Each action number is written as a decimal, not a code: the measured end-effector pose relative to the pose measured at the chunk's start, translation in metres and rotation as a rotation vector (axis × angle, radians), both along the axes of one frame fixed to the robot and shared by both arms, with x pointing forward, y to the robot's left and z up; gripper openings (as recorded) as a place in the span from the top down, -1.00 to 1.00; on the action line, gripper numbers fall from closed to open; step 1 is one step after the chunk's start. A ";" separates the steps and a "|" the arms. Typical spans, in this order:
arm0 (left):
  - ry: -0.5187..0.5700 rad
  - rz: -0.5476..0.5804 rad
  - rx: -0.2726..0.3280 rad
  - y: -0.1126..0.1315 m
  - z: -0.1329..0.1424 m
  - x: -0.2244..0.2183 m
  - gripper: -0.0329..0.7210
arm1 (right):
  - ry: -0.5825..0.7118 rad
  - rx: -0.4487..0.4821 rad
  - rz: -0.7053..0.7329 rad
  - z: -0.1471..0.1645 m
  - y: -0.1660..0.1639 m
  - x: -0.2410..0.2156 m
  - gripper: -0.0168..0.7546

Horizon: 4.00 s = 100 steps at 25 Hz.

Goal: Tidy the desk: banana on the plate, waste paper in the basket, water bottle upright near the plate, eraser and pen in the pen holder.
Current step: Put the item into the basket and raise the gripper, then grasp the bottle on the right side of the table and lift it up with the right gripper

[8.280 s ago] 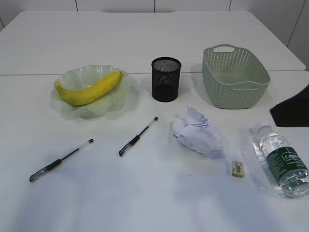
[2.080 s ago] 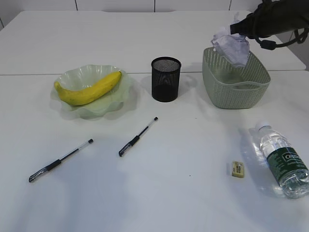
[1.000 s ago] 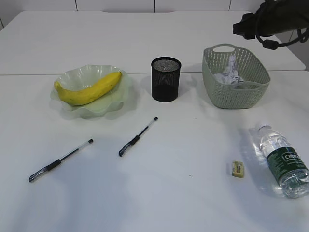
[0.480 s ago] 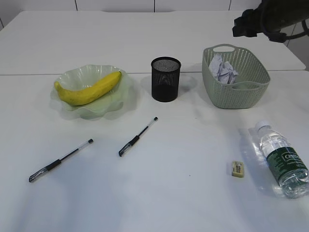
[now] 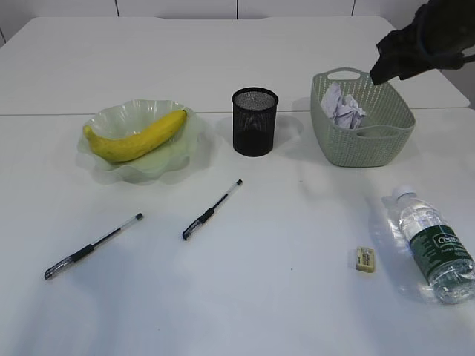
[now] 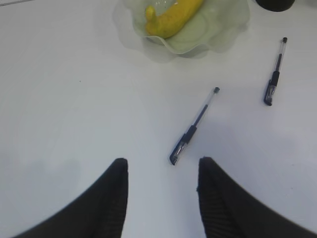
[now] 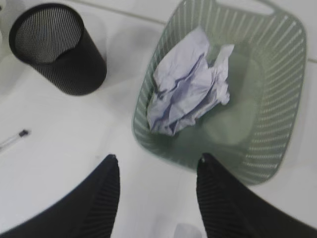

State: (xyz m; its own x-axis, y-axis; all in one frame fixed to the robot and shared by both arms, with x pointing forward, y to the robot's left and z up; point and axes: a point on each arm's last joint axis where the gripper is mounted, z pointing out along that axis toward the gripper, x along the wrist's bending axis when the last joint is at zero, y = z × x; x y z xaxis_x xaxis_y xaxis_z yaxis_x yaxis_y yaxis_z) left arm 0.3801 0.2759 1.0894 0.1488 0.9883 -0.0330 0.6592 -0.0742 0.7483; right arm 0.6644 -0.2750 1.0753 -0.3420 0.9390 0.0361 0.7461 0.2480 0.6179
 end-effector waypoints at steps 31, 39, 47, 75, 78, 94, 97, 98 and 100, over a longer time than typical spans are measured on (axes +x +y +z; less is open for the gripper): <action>-0.042 0.000 -0.036 -0.002 0.003 0.002 0.04 | 0.478 -0.115 -0.153 -0.040 -0.015 -0.048 -0.26; -0.059 0.000 -0.039 -0.002 0.005 0.003 0.04 | 0.529 -0.121 -0.158 -0.082 -0.015 -0.039 -0.31; -0.049 0.000 -0.037 -0.002 0.004 0.003 0.04 | 0.611 -0.129 -0.155 -0.119 -0.015 -0.031 -0.57; -0.023 0.000 -0.033 -0.002 0.002 0.001 0.04 | 0.675 -0.170 -0.146 -0.157 -0.018 -0.025 -0.57; -0.023 0.000 -0.033 -0.002 0.002 0.001 0.04 | 0.683 -0.171 -0.146 -0.160 -0.018 -0.025 -0.57; -0.023 0.000 -0.021 -0.001 0.002 0.001 0.04 | 0.709 -0.175 -0.145 -0.165 -0.018 -0.027 -0.07; -0.023 0.000 -0.021 -0.001 0.002 0.001 0.04 | 0.713 -0.175 -0.144 -0.165 -0.018 -0.027 -0.04; -0.023 0.000 -0.021 -0.001 0.002 0.001 0.04 | 0.713 -0.175 -0.144 -0.165 -0.018 -0.027 -0.04; -0.023 0.000 -0.021 -0.001 0.002 0.001 0.04 | 0.715 -0.175 -0.144 -0.165 -0.018 -0.027 -0.04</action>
